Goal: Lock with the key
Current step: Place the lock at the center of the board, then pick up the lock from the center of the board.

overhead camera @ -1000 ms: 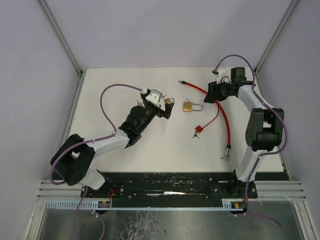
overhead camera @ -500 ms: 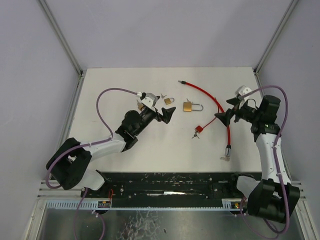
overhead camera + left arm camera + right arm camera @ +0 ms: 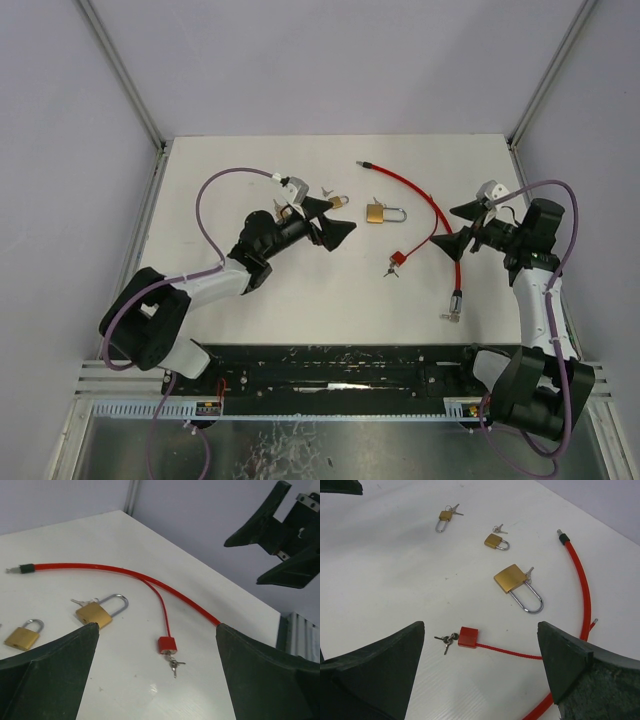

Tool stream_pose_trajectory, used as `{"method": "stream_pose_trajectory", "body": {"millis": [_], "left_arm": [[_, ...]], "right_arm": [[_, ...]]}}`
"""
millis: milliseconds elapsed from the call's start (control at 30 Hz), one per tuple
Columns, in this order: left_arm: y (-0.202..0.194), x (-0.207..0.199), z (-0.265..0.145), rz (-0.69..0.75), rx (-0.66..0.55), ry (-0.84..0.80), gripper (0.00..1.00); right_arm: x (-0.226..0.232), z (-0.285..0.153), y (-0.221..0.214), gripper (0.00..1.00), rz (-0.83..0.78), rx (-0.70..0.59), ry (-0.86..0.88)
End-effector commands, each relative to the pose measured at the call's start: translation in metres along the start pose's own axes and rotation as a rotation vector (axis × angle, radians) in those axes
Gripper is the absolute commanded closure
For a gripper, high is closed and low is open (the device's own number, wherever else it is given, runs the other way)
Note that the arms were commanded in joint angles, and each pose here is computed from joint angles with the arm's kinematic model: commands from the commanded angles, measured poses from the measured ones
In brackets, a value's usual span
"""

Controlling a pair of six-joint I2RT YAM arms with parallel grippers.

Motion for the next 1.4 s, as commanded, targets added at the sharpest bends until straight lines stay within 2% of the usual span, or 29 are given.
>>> {"method": "stream_pose_trajectory", "body": {"millis": [0,300,467,567,733,1000,1167,1367], "left_arm": [[0.007,-0.013,0.006,-0.092,-0.015,-0.098,0.00],[-0.006,-0.025,0.003,-0.206,0.041,-0.158,0.01],[-0.028,-0.043,0.006,-0.243,0.078,-0.175,0.03],[-0.048,-0.057,0.017,-0.194,0.147,-0.130,0.05],[-0.079,-0.070,0.038,0.009,0.306,0.079,0.04],[-0.121,-0.066,0.059,-0.026,0.471,0.172,0.15],[-0.132,-0.066,0.068,0.037,0.508,0.282,0.15],[-0.149,-0.070,0.080,0.083,0.580,0.307,0.15]], "right_arm": [[-0.007,-0.003,-0.001,0.00,-0.044,0.035,-0.037],[-0.018,-0.004,-0.013,0.02,-0.019,0.099,-0.079],[-0.018,-0.005,-0.011,0.03,-0.016,0.102,-0.088],[-0.018,-0.006,-0.009,0.03,-0.008,0.109,-0.100],[-0.018,-0.009,-0.010,0.05,0.054,0.138,-0.132],[-0.030,-0.010,-0.020,0.11,0.153,0.215,-0.180],[-0.031,-0.010,-0.020,0.11,0.154,0.212,-0.190],[-0.032,-0.010,-0.022,0.11,0.162,0.214,-0.191]]}}
Point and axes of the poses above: each gripper's point midway between its finger pads, its own z axis out along the fingers, its own x axis along the line the jaws close on, y = z × x, the point moved 5 cm from there along -z, back along the fingers, and after that the axes turned 7 degrees about z, right-handed, at the moved point
